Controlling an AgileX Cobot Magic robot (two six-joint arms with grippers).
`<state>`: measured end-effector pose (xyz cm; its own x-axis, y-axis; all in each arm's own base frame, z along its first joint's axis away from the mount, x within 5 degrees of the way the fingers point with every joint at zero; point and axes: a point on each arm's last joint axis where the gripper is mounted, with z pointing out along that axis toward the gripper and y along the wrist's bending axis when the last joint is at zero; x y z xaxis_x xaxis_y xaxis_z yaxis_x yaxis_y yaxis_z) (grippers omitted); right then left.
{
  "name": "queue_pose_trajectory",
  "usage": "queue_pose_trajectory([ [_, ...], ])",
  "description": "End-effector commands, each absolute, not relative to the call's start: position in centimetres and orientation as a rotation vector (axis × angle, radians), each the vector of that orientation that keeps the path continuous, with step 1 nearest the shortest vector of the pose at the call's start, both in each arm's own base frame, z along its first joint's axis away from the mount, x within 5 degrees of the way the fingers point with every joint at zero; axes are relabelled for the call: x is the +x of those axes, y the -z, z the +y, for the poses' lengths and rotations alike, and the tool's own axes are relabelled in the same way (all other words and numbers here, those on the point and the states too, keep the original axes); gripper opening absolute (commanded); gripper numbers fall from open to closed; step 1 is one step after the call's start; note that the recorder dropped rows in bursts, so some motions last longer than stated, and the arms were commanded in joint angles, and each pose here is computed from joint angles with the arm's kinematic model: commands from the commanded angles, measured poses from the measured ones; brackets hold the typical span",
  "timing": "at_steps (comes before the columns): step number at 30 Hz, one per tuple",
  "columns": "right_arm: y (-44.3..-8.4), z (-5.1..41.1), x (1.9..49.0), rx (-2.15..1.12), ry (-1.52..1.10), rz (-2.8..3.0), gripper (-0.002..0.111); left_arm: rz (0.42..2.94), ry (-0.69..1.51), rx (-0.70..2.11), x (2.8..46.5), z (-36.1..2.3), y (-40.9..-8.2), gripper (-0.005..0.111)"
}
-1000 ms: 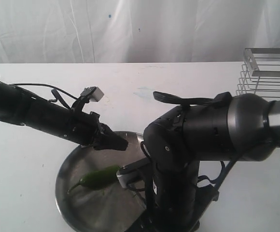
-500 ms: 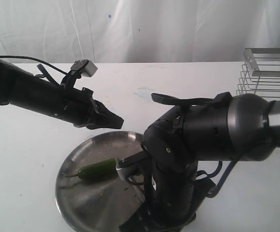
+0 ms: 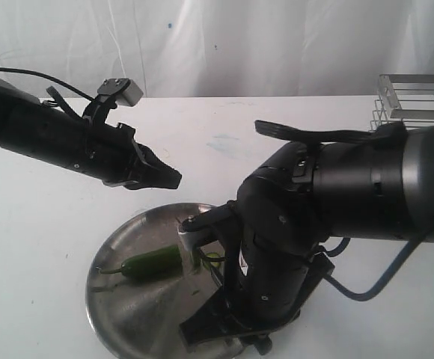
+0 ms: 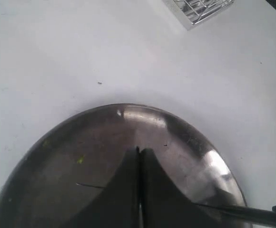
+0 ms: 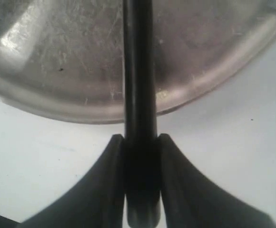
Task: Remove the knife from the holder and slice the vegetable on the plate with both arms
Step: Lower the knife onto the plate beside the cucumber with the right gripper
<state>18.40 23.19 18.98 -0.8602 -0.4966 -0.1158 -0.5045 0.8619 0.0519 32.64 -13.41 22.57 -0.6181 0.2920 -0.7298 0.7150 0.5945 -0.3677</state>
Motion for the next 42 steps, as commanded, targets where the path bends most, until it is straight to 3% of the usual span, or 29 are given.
queue_pose_trajectory([
  [1,-19.7,22.9,18.5,-0.778,-0.105,2.916,0.0,2.179,0.899,0.791,32.4,-13.6,-23.3,0.0],
  [20,-19.8,23.3,18.9,-0.776,-0.147,2.852,0.0,2.179,0.896,0.789,32.5,-13.6,-23.3,0.0],
  [30,-20.0,22.3,20.5,-0.713,0.072,2.724,0.0,2.183,0.835,0.754,32.9,-13.3,-23.2,0.0],
  [35,-20.4,21.5,22.4,-0.596,-0.048,2.722,0.0,2.22,0.842,0.683,33.0,-13.2,-23.2,0.0],
  [42,-19.8,21.1,24.0,-0.795,-0.354,2.88,0.0,2.222,0.832,0.684,33.0,-13.1,-23.1,0.0],
])
